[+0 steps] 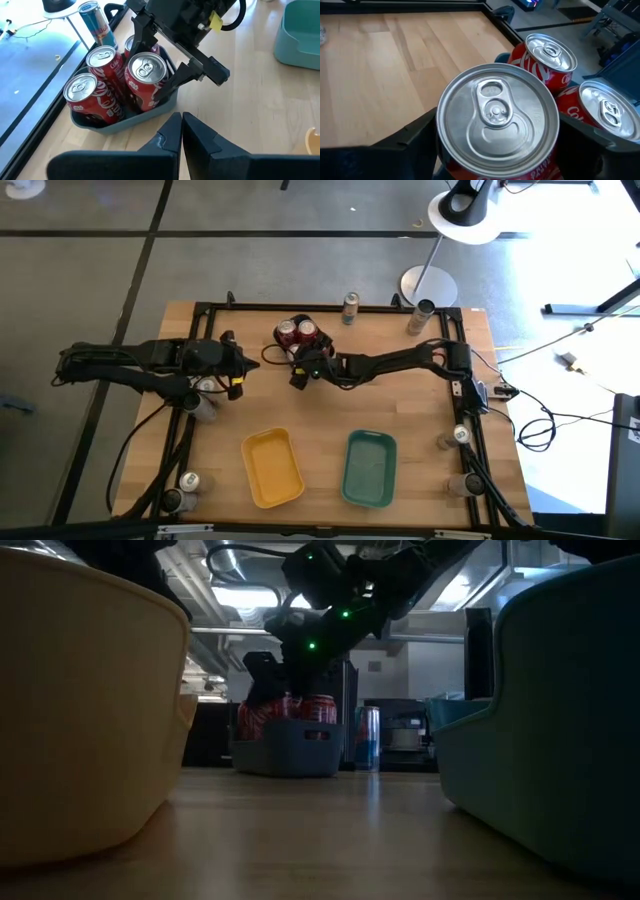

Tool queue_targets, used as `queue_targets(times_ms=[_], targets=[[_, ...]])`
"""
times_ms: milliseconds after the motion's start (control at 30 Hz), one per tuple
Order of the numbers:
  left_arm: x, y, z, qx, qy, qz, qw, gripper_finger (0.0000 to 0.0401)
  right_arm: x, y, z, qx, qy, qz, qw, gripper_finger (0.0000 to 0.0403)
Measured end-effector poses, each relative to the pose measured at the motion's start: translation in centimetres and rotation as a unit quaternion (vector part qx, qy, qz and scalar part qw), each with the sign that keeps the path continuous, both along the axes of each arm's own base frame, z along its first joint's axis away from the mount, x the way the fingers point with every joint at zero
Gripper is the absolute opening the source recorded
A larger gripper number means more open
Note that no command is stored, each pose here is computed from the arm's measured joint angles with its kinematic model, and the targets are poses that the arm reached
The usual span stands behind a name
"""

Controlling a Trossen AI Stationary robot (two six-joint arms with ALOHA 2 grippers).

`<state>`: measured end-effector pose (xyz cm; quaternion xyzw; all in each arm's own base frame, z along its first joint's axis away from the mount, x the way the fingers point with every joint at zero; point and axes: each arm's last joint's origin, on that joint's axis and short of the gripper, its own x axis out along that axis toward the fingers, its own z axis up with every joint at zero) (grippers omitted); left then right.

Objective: Sort soda cans
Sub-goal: Put the red and white soda can into the blue bin

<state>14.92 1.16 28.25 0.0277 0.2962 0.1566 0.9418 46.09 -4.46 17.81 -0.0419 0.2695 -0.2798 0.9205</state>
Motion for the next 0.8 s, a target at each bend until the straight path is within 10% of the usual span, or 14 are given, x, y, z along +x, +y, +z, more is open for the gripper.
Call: queue_targets(times_ms=[800], targets=[[-0.01, 0.00, -0.01, -0.003, -0.001, 0.002, 1.000, 0.0008, 0.16, 0.03, -0.16, -0.014, -0.002, 0.014, 1.000, 0.0317]])
